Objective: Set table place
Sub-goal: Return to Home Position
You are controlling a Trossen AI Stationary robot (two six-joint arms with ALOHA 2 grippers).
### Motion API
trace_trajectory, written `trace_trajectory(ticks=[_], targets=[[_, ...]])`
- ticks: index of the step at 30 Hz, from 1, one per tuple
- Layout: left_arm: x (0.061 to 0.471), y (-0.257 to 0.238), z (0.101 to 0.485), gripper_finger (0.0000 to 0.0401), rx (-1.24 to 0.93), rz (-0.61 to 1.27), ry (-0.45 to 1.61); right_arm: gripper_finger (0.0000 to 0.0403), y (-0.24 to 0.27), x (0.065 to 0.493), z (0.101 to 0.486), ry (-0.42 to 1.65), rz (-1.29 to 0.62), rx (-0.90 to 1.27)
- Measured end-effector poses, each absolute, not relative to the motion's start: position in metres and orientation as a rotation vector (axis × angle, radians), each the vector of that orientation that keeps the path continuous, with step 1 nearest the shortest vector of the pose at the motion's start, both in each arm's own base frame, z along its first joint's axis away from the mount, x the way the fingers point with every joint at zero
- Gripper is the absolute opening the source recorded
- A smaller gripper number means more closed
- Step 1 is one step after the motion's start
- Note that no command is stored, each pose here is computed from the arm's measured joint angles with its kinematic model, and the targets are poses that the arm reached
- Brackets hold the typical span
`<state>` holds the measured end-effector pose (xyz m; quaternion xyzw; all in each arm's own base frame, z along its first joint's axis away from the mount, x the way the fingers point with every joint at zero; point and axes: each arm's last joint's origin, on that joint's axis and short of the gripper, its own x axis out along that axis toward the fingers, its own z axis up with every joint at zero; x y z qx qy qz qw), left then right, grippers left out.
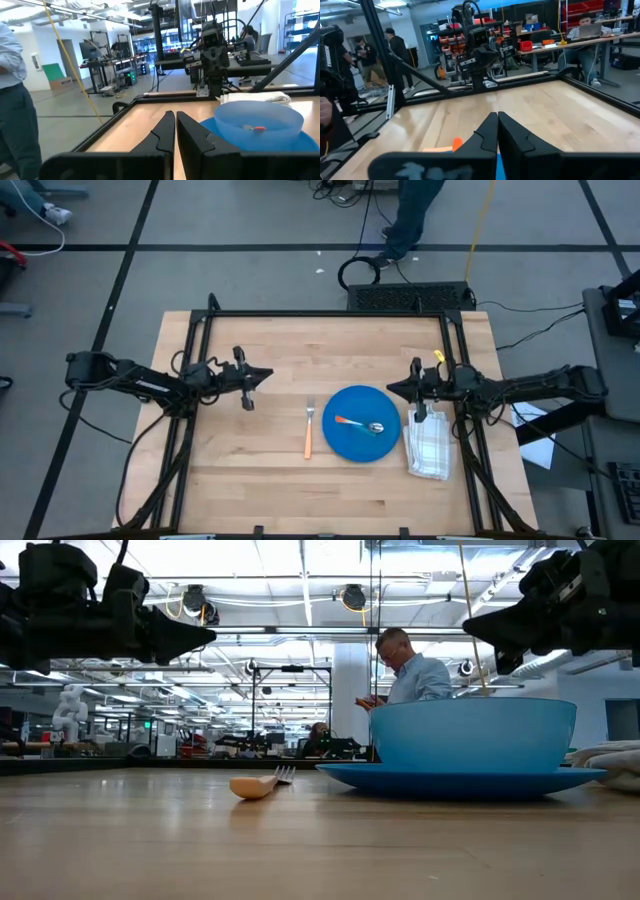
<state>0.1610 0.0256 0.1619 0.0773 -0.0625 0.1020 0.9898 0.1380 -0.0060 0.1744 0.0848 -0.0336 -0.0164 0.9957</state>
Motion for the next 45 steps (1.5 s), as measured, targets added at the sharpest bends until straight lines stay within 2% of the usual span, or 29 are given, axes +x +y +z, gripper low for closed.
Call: trace_trajectory(ticks=[9, 13, 20, 26, 31, 39, 45], targets=[[0.159, 0.021, 0.168, 0.0022, 0.182, 0.19, -0.17, 0.0, -0.006, 0.131, 0.177, -0.077, -0.031, 0.158], [0.155, 0.01, 0.177, 0.0005, 0.234, 0.152, -0.225, 0.0, -0.006, 0.125, 0.179, -0.086, -0.033, 0.136], [0.146, -0.006, 0.182, 0.0015, 0.3, 0.245, -0.191, 0.0, -0.005, 0.116, 0.182, -0.115, -0.034, 0.116], [0.132, -0.019, 0.195, 0.0007, 0.304, 0.356, -0.248, 0.0, -0.005, 0.11, 0.185, -0.14, -0.035, 0.111], [0.124, -0.026, 0.197, 0.0007, 0.323, 0.474, -0.195, 0.0, -0.005, 0.107, 0.184, -0.14, -0.037, 0.1], [0.126, -0.029, 0.188, 0.0015, 0.431, 0.38, -0.125, 0.0, -0.005, 0.106, 0.185, -0.149, -0.039, 0.061], [0.122, -0.024, 0.205, 0.0003, 0.434, 0.376, -0.293, 0.0, -0.005, 0.105, 0.186, -0.163, -0.037, 0.055]])
